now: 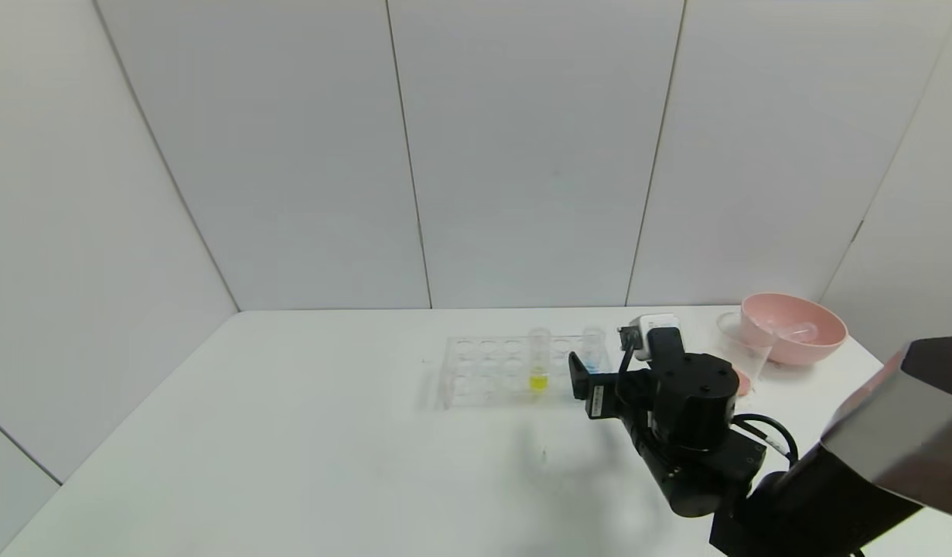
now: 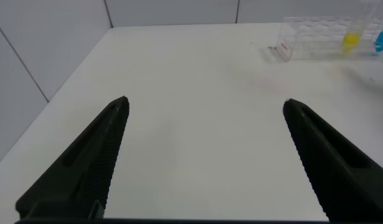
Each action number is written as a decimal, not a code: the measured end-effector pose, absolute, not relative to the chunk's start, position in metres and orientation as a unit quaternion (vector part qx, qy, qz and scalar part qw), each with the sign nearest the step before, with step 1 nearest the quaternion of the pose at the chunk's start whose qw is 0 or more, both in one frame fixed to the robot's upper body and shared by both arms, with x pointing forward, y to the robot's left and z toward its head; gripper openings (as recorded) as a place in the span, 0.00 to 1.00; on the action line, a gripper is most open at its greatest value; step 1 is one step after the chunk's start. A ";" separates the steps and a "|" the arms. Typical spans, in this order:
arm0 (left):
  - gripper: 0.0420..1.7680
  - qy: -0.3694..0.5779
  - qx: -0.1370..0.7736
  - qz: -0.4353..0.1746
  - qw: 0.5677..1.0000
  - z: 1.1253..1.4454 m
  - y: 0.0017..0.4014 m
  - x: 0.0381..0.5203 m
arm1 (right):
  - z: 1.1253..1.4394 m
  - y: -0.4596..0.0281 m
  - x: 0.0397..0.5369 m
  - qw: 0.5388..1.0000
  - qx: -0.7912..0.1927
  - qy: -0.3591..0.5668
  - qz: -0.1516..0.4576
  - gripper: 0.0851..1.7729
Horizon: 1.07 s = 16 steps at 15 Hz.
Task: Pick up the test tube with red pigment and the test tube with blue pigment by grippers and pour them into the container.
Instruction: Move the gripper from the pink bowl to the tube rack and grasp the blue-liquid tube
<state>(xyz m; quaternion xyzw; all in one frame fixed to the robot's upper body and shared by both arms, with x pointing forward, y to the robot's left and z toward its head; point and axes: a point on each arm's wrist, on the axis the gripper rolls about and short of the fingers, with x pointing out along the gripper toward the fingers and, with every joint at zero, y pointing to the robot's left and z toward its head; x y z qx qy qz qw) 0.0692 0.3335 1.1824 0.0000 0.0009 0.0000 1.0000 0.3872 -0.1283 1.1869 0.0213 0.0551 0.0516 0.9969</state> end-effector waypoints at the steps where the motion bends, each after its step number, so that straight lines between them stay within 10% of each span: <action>1: 1.00 0.001 0.000 0.000 1.000 1.182 0.334 0.069 | 1.186 -0.127 0.395 0.997 0.020 0.050 0.050 0.96; 16: 1.00 0.001 0.000 0.000 1.000 1.182 0.334 0.069 | 1.167 -0.119 0.440 0.998 0.012 0.036 0.045 0.96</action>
